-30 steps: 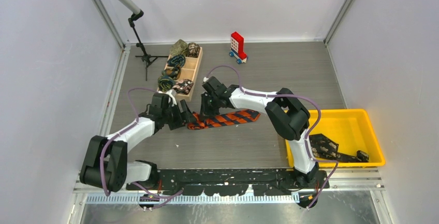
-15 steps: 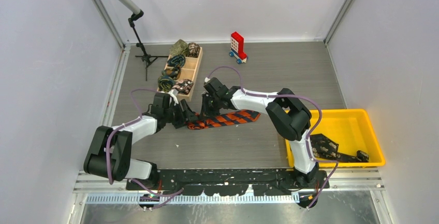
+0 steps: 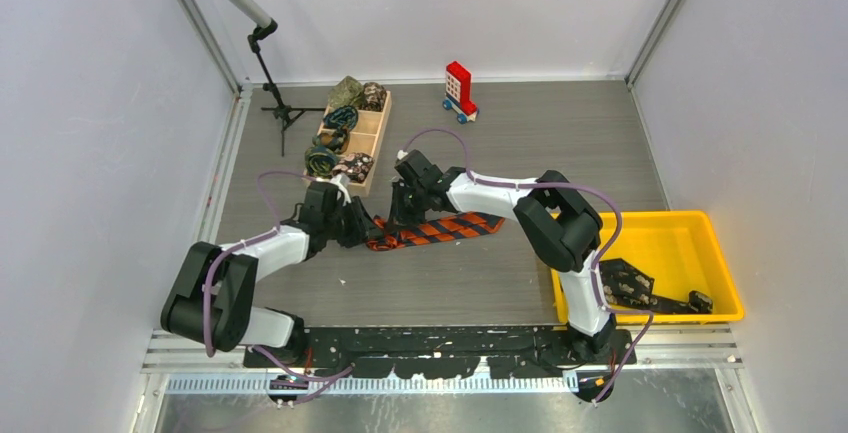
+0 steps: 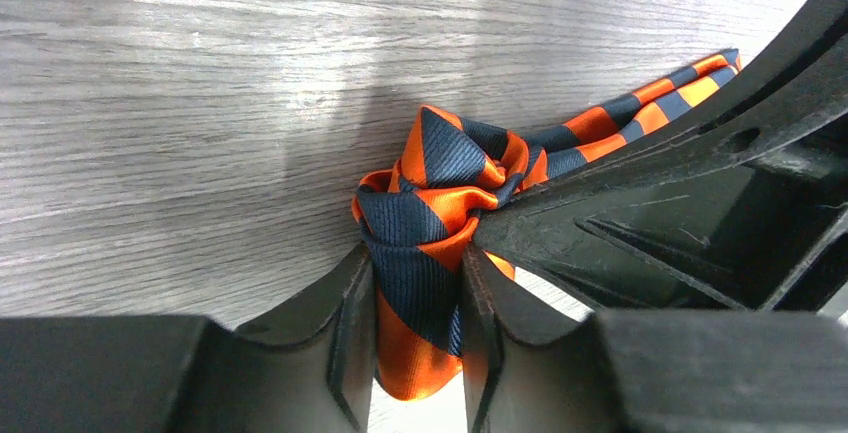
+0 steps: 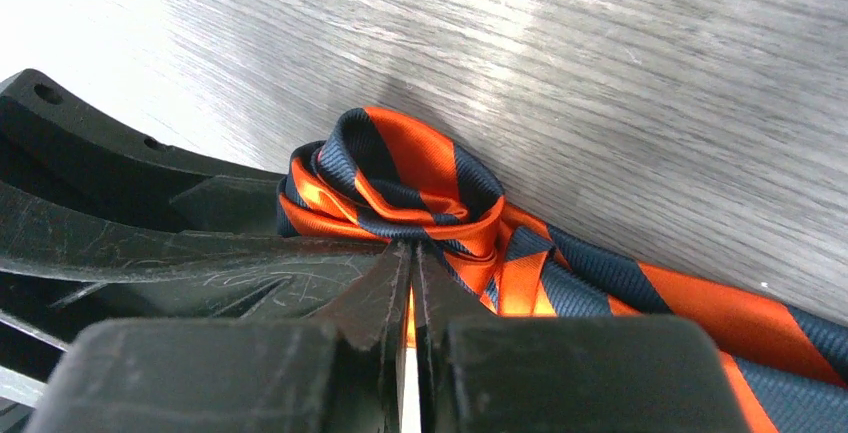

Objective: Roll the ties
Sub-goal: Roll the tie at the center of the board.

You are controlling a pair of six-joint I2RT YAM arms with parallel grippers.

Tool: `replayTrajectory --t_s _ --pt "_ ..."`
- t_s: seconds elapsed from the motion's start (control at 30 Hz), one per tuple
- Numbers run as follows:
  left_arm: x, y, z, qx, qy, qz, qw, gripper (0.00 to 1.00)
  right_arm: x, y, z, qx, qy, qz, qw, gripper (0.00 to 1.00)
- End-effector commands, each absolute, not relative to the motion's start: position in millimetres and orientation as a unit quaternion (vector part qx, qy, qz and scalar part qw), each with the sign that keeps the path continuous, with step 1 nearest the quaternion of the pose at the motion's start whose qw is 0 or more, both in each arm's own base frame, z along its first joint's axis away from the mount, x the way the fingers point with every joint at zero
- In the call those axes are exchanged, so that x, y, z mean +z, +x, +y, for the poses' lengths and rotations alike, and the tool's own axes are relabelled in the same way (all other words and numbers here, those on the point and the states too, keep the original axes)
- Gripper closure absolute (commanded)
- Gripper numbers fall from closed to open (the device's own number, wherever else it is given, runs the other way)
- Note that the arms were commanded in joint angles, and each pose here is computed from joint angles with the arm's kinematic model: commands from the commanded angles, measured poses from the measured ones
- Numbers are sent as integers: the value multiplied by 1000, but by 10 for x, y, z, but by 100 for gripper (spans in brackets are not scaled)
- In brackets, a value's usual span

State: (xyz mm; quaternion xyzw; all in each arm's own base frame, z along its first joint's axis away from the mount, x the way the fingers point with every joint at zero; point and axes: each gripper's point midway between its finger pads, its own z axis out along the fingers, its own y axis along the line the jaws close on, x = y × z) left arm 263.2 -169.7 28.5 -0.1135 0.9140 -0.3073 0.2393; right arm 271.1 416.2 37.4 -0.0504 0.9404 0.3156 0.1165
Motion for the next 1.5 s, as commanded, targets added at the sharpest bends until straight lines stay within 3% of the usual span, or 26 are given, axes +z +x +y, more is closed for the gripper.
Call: replayTrajectory --t_s 0.0,0.1,0.27,0.4,0.97,1.47 --pt "176 2522 -1718 -284 -104 927 222 71 280 2646 4046 286 -48 950 116 90" --pt "209 2528 -1691 -269 -100 931 228 76 364 2676 4064 288 -51 948 123 90" --pt "258 2521 -1632 -228 -86 941 236 79 629 2739 4124 303 -62 941 141 71" --pt "343 2518 -1559 -178 -71 950 247 79 862 2775 4141 314 -63 934 158 66" --pt "607 2610 -1382 -72 -45 953 292 81 758 2636 4355 349 -51 927 127 81" --pt "739 2643 -1141 50 4 949 312 82 729 2753 4371 360 -49 923 123 83"
